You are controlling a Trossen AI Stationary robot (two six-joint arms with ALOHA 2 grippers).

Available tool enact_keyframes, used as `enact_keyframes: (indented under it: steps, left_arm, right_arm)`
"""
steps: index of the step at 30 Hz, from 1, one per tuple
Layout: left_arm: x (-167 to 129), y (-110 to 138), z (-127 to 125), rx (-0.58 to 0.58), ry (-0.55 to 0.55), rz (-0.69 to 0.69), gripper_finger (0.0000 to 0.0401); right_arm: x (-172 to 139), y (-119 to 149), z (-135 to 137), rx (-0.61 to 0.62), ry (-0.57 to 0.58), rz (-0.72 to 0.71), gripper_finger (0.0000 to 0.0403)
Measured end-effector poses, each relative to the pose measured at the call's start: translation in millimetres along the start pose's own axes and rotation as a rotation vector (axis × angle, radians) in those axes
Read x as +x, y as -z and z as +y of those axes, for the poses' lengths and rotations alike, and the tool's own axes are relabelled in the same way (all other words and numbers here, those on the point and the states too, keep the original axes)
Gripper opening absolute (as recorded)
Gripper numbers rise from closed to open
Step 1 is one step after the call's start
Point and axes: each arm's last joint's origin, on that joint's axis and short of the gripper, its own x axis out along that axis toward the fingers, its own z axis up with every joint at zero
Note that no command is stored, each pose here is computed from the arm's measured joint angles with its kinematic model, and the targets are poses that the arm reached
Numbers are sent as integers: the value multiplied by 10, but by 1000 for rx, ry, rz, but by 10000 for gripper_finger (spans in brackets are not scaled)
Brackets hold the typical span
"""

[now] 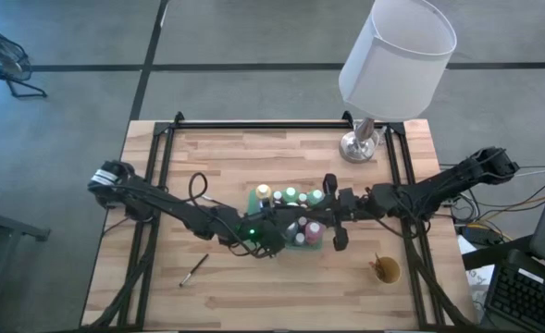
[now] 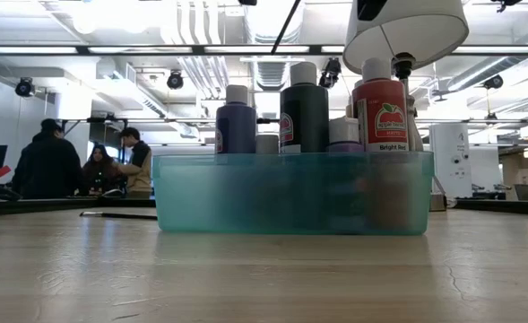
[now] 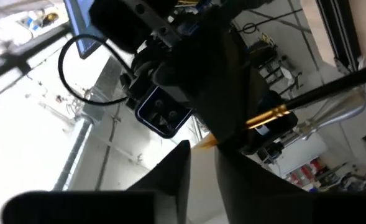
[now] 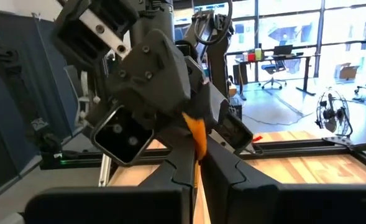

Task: Pick & Place Paint Supplies
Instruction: Put the gold paintbrush into the yellow cup

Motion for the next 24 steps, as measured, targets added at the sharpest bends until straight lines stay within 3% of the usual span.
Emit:
enact_keyframes:
  steps: [7, 12, 14, 16, 18, 24]
  left_arm:
    - [-94, 181, 125, -219, 20, 125, 136]
    - [-227, 483, 229, -596, 72, 363, 167]
    - [-297, 614, 253, -776, 95, 504, 173]
    - [-397, 725, 239, -885, 112, 590, 174]
    - [-516, 798, 183, -974, 103, 587, 173]
    - [-862, 809, -178, -1307, 115, 355, 167]
  right_arm:
    - [-45, -76, 25, -8, -72, -27, 9]
    - [-193, -233, 50, -7, -107, -45, 9]
    - [-264, -290, 66, -11, -103, -6, 9]
    - [-320, -357, 100, -2, -102, 44, 9]
    - [-376, -431, 157, -3, -70, 99, 9]
    - [-511, -685, 425, -54, 34, 274, 8]
